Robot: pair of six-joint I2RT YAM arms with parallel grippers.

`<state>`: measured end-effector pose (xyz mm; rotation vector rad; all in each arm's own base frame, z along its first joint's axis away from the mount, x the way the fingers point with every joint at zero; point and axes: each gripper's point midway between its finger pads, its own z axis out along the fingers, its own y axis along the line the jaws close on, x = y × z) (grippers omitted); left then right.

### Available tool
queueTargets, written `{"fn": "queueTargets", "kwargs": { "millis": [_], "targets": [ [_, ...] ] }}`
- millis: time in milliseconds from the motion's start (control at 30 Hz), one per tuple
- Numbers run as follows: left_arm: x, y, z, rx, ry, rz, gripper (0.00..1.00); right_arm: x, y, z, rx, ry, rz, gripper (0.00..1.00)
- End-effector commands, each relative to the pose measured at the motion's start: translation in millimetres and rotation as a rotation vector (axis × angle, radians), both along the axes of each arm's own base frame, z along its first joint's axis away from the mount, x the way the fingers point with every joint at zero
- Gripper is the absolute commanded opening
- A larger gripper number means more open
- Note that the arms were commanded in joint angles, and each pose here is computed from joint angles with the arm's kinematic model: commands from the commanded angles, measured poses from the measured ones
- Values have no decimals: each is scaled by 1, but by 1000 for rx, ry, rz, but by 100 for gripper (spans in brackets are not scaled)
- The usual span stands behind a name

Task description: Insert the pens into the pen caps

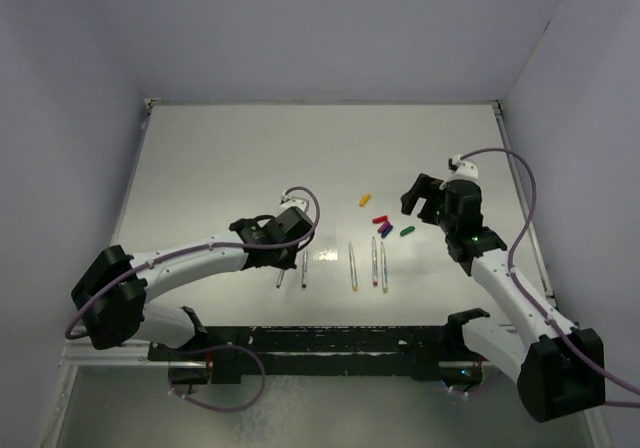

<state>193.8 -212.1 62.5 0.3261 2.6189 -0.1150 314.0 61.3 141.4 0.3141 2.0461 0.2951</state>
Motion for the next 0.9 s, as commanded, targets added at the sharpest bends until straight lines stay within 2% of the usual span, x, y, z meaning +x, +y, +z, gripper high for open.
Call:
{"fn": "queueTargets", "kwargs": {
  "millis": [0, 100, 167, 267, 367, 433, 467, 500, 533, 700, 867],
  "targets": [
    [27, -21, 35, -100, -163, -25, 0, 14, 24, 11, 2, -12, 10, 87],
    [37, -30, 42, -139, -216, -42, 0, 17, 41, 4, 2, 11, 37, 67],
    [42, -37, 45, -164, -248, -64, 0, 19, 52, -2, -5, 32, 53, 59],
    [46, -51, 51, -214, -287, -131, 0, 21, 63, -15, -19, 79, 66, 40],
    [50, -62, 58, -265, -331, -164, 0, 23, 74, -26, -25, 117, 84, 31],
    [51, -63, 58, -274, -343, -176, 0, 25, 78, -32, -25, 141, 85, 16],
    [51, -64, 59, -277, -347, -183, 0, 25, 80, -34, -25, 152, 79, 5],
    [50, -65, 58, -276, -349, -192, 0, 25, 80, -37, -30, 165, 74, 3],
    [50, -64, 58, -274, -350, -198, 0, 26, 81, -39, -36, 177, 72, 5],
    [50, -58, 58, -264, -360, -184, 0, 24, 86, -45, -73, 213, 69, 32],
    [48, -54, 62, -274, -370, -169, 0, 19, 86, -53, -79, 244, 49, 34]
  ]
}}
